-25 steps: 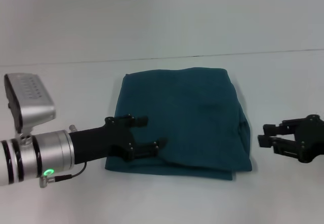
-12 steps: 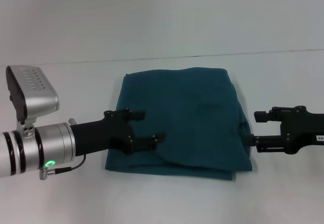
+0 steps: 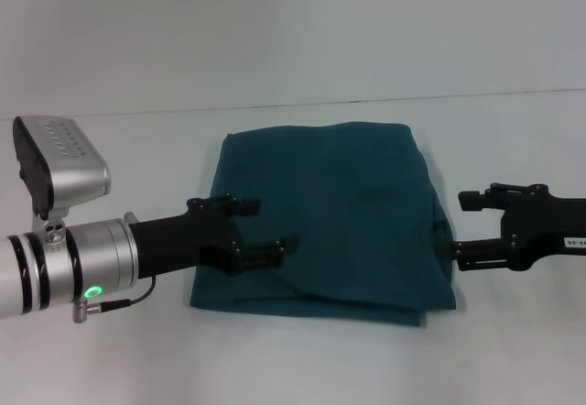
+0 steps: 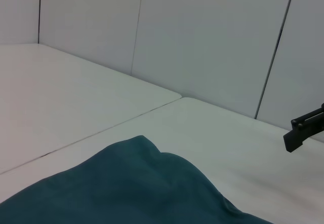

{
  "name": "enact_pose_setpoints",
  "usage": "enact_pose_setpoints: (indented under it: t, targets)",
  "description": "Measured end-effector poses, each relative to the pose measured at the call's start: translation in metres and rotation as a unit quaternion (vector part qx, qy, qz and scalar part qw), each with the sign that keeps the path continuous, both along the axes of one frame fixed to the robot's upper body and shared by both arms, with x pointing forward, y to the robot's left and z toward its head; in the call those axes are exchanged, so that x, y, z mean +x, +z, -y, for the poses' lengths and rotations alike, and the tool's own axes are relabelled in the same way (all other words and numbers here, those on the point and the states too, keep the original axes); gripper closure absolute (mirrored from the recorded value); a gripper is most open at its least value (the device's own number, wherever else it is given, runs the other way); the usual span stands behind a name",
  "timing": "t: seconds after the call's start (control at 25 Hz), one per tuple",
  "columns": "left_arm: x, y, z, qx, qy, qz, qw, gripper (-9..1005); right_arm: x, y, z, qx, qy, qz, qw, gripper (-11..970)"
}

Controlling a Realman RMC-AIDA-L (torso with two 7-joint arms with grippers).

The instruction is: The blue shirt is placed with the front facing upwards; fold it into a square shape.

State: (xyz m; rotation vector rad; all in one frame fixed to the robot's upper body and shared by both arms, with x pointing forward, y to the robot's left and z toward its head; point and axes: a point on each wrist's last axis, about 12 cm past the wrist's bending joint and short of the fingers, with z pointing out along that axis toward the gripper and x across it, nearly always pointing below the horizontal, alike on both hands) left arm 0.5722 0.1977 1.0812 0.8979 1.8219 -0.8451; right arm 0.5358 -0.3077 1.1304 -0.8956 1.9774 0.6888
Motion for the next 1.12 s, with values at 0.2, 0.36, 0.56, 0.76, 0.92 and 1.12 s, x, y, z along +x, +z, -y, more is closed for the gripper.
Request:
enact_pose_setpoints:
  t: [0.2,0.36,0.56,0.76,0.92,1.12]
  targets:
    - [-0.0005,-0.0008,-0.0003,-0.001,0.004,-0.003,1.000,143,0.0020,-0.0007,-0.0021,-0.004,-0.001,0.002,1.000,11]
    - [0.0001,-0.0014,-0.0008,-0.001,0.009,-0.005,1.000,141,0.0034,-0.0006,-0.0029,-0.005,-0.001,0.004,1.000,12]
    - [0.0001,-0.0013,-0.0005,0.000,0.009,-0.005,1.000,142,0.0041,-0.0015,-0.0037,-0.004,-0.001,0.002,1.000,11]
    - [0.0002,-0.0014,-0.0013,-0.001,0.011,-0.005,1.000,141,0.0054,-0.0028,-0.0052,-0.007,-0.002,0.003,1.000,11]
    - [0.0003,-0.0019,-0.0019,0.000,0.013,-0.005,1.000,141,0.0059,-0.0038,-0.0070,-0.008,0.000,0.002,1.000,11]
    - [0.0014,-0.0027,-0.0019,0.004,0.018,-0.004,1.000,142,0.0069,-0.0051,-0.0066,-0.009,-0.005,0.002,1.000,11]
